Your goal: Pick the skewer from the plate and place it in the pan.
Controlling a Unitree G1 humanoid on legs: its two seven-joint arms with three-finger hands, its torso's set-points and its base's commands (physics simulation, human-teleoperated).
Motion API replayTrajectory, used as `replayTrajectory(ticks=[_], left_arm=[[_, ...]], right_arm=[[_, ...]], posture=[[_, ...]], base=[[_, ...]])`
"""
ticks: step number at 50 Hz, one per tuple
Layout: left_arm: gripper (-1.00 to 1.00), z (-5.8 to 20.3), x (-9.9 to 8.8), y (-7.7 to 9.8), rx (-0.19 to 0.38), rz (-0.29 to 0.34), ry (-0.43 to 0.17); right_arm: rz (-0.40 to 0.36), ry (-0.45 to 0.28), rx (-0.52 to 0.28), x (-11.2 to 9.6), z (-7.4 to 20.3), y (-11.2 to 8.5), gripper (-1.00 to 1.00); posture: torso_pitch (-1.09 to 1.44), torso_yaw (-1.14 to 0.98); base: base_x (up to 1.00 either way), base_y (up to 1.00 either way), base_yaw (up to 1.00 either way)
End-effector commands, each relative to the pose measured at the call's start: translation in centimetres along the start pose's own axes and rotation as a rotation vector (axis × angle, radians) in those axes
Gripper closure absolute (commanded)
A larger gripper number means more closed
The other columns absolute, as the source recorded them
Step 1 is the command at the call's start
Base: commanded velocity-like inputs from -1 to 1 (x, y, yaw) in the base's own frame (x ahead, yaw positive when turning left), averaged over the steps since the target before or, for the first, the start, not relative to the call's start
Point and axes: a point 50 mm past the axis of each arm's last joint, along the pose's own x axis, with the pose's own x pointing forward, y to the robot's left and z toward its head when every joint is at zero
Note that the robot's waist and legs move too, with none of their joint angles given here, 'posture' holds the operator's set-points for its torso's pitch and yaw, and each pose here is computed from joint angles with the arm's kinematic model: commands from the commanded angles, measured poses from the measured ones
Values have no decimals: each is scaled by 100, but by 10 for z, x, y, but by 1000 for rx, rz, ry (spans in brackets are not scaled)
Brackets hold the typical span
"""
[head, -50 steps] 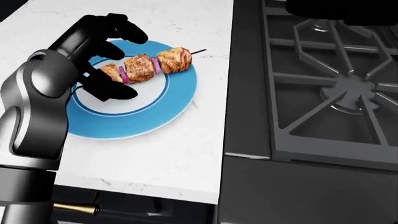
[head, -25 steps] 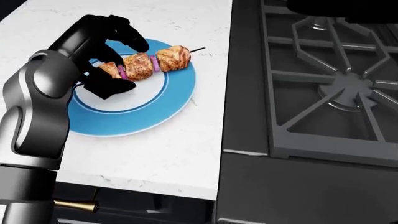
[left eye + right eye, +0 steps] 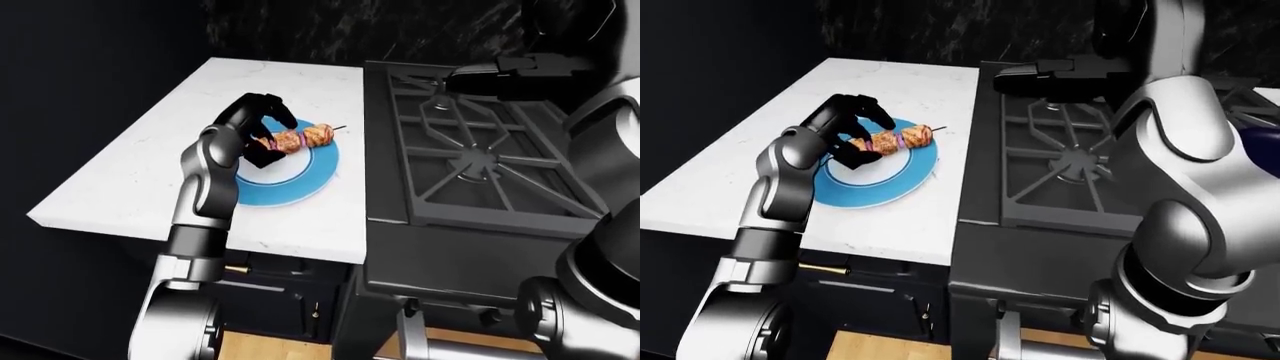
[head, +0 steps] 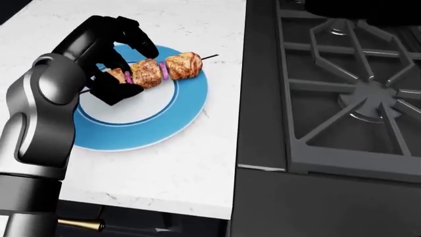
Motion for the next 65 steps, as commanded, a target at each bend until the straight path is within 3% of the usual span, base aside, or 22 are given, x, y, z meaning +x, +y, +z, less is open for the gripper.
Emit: replayTrajectory(ticks=[1,5,8,12,14,20,25,39,46,52,65], left_arm=[[20,11,-1,12,14,38,-37],[25,13,-1,13,12,36,-41],[45,16,-3,16,9,36,-47],[48,18,-4,19,5,38,-53],[65,20,-5,21,2,40,-57],[77,21,-5,24,-2,47,-59],[100,23,-5,29,-4,54,-61],[100,34,-6,48,-23,67,-79],[100,43,-7,61,-36,79,-87],[100,45,-7,64,-43,85,-89],[100,45,-7,66,-51,92,-90]], right_arm=[[-13,-77,6,-2,15,-2,-100],[-13,-77,6,-2,15,-2,-100],[-14,-78,6,-2,16,-2,-100],[-14,-78,6,-2,16,-2,-100],[-14,-78,6,-2,16,-2,-100],[-14,-77,6,-2,16,-2,-100],[-14,-77,6,-2,16,-2,-100],[-21,-72,1,-3,18,-4,-100],[-38,4,-61,-3,12,-5,-100],[-48,42,-95,-2,8,-5,-100],[-55,46,-81,-1,7,-6,-100]], posture=[[0,0],[0,0],[0,0],[0,0],[0,0],[0,0],[0,0],[0,0],[0,0],[0,0],[0,0]], base=[[0,0,0],[0,0,0],[0,0,0],[0,0,0],[0,0,0],[0,0,0],[0,0,0],[0,0,0],[0,0,0],[0,0,0],[0,-4,0]])
